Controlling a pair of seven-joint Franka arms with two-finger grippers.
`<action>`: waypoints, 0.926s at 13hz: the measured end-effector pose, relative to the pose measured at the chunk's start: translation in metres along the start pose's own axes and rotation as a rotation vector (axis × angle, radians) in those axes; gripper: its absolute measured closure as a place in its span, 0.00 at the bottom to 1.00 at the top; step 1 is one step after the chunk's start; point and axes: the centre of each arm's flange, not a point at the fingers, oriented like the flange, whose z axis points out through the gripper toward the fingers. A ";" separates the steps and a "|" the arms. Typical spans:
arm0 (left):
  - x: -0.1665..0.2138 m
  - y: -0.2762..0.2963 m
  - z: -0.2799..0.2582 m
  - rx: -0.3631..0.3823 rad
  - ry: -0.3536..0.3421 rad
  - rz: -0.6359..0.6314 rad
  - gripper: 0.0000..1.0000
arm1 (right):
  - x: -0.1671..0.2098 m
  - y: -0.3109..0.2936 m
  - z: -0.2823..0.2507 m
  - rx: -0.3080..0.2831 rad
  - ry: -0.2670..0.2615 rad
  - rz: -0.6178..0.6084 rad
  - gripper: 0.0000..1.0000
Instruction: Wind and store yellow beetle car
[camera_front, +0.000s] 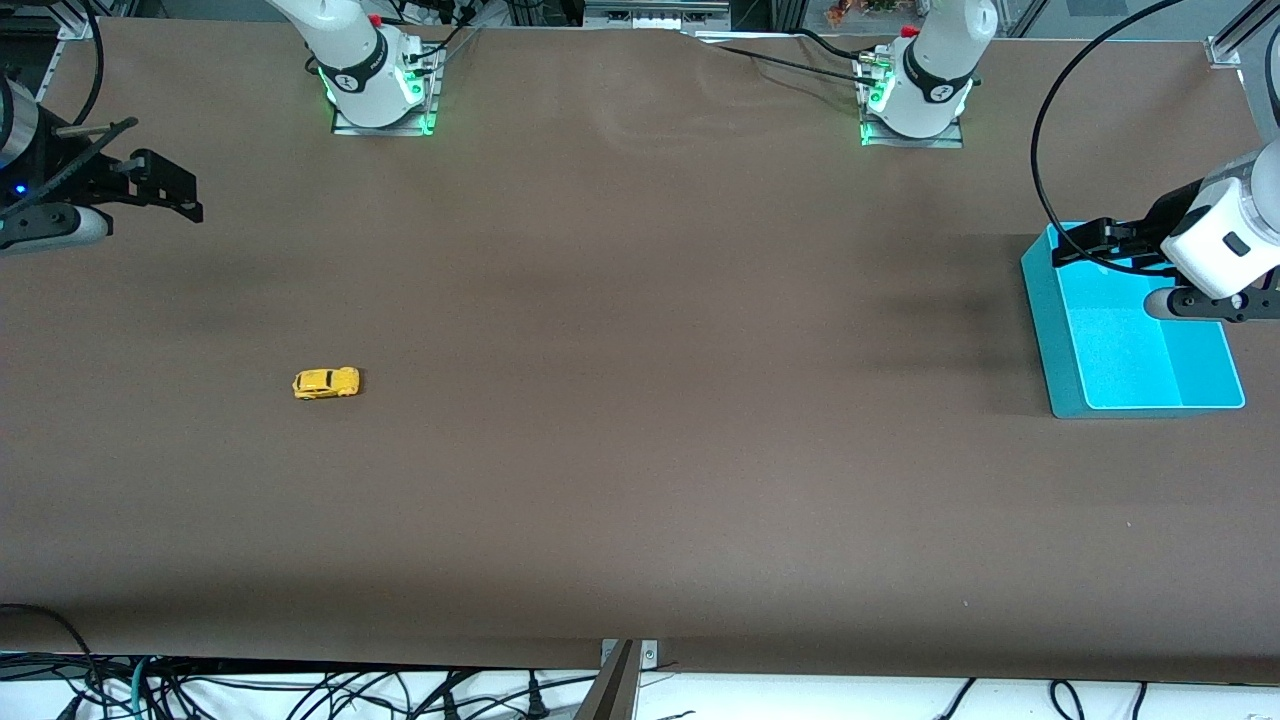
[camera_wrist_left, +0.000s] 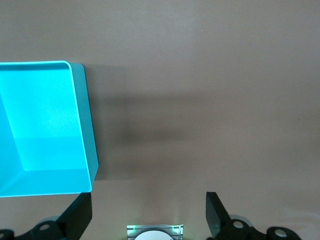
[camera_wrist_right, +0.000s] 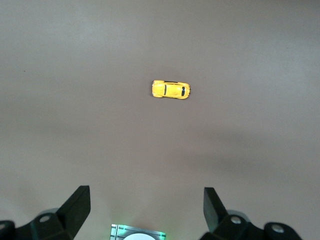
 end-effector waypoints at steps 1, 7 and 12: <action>0.000 0.000 0.000 0.000 0.000 0.000 0.00 | 0.003 0.002 0.002 0.000 -0.003 0.003 0.00; 0.000 0.000 0.000 0.000 0.000 0.000 0.00 | 0.004 0.009 -0.001 -0.048 0.002 0.012 0.00; 0.000 0.001 0.000 0.000 0.001 0.002 0.00 | 0.004 0.010 -0.003 -0.052 0.007 0.016 0.00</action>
